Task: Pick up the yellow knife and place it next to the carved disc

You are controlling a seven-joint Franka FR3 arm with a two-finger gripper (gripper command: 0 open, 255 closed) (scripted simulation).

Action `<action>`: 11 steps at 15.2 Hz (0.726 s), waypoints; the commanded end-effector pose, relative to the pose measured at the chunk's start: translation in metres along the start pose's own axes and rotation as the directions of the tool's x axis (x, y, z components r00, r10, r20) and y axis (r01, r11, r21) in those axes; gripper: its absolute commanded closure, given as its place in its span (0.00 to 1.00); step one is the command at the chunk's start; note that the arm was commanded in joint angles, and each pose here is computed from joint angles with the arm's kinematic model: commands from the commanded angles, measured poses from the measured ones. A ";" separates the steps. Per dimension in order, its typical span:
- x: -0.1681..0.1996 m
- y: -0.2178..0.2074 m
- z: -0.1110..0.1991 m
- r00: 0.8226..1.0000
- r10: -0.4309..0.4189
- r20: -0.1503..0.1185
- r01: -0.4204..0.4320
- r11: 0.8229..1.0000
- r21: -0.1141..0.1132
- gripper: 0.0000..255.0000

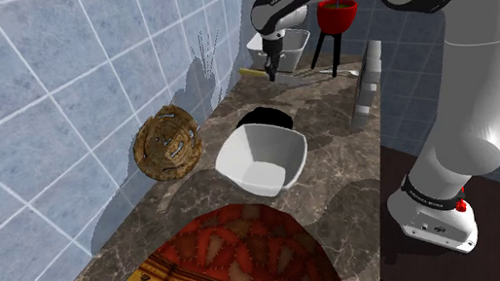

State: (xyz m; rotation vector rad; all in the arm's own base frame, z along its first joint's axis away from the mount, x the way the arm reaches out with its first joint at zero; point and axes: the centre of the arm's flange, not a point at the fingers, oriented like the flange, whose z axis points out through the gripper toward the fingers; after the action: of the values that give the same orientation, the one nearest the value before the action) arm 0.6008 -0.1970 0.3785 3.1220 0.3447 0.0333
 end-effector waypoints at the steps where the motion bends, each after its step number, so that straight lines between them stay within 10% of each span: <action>1: -0.001 -0.001 -0.011 1.000 0.000 0.000 0.000 1.000 0.000 1.00; 11: 0.000 0.000 -0.064 1.000 0.000 0.000 0.000 1.000 0.000 1.00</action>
State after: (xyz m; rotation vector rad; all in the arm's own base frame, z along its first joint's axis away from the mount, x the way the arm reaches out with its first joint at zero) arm 0.6008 -0.1964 0.4367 3.1221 0.3444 0.0332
